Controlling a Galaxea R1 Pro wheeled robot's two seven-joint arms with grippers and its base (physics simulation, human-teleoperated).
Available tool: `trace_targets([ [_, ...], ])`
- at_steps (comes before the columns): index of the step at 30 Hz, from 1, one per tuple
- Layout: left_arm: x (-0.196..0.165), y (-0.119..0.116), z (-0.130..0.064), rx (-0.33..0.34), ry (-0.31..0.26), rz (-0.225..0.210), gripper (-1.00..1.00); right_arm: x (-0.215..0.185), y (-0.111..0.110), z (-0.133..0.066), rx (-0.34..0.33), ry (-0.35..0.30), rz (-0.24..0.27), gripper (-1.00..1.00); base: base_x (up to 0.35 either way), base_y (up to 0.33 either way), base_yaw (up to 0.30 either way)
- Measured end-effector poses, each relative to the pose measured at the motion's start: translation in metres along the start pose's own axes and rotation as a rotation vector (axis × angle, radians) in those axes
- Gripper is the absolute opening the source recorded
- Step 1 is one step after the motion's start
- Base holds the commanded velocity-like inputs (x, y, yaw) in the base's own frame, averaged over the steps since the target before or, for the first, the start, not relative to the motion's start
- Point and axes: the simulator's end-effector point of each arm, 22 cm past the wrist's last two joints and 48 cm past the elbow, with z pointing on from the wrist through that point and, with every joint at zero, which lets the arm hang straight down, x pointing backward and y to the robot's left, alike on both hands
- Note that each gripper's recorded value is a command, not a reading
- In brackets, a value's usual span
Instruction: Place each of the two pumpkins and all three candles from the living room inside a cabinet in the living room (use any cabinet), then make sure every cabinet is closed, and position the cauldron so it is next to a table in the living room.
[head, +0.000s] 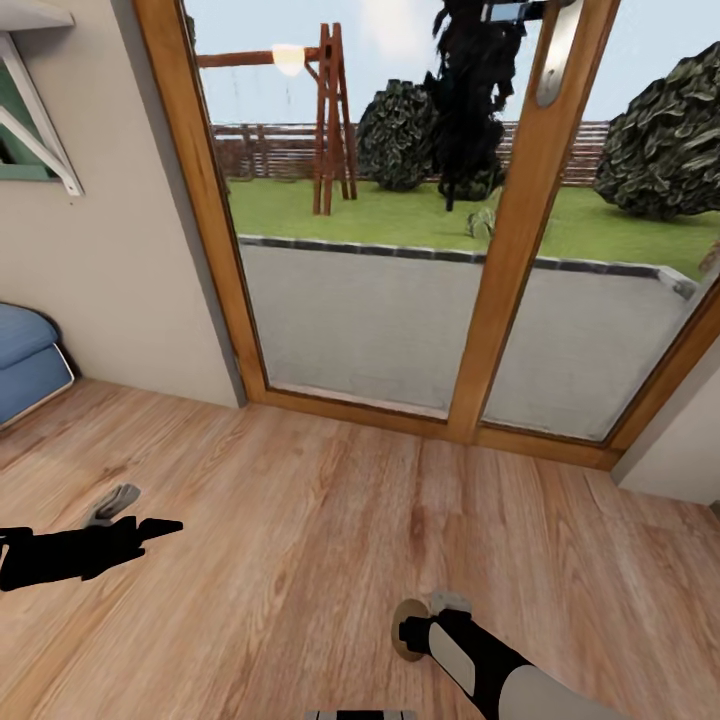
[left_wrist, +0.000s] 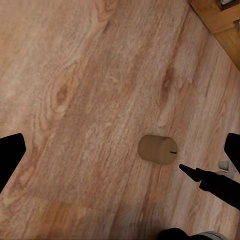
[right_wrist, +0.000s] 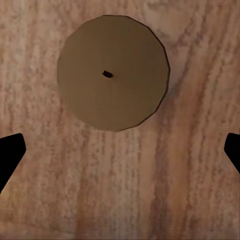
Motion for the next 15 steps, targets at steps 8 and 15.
trace_targets([
  [8,0.0004,0.0005,0.0003,-0.003,0.001,0.001,1.00,-0.0001,-0.0001,0.0000,0.000,0.000,0.000,1.00,0.108,0.025,0.000],
  [15,0.0011,0.0005,0.0007,-0.003,0.003,0.002,1.00,-0.0001,-0.0001,-0.0001,0.000,0.000,0.000,1.00,0.111,-0.034,0.000],
])
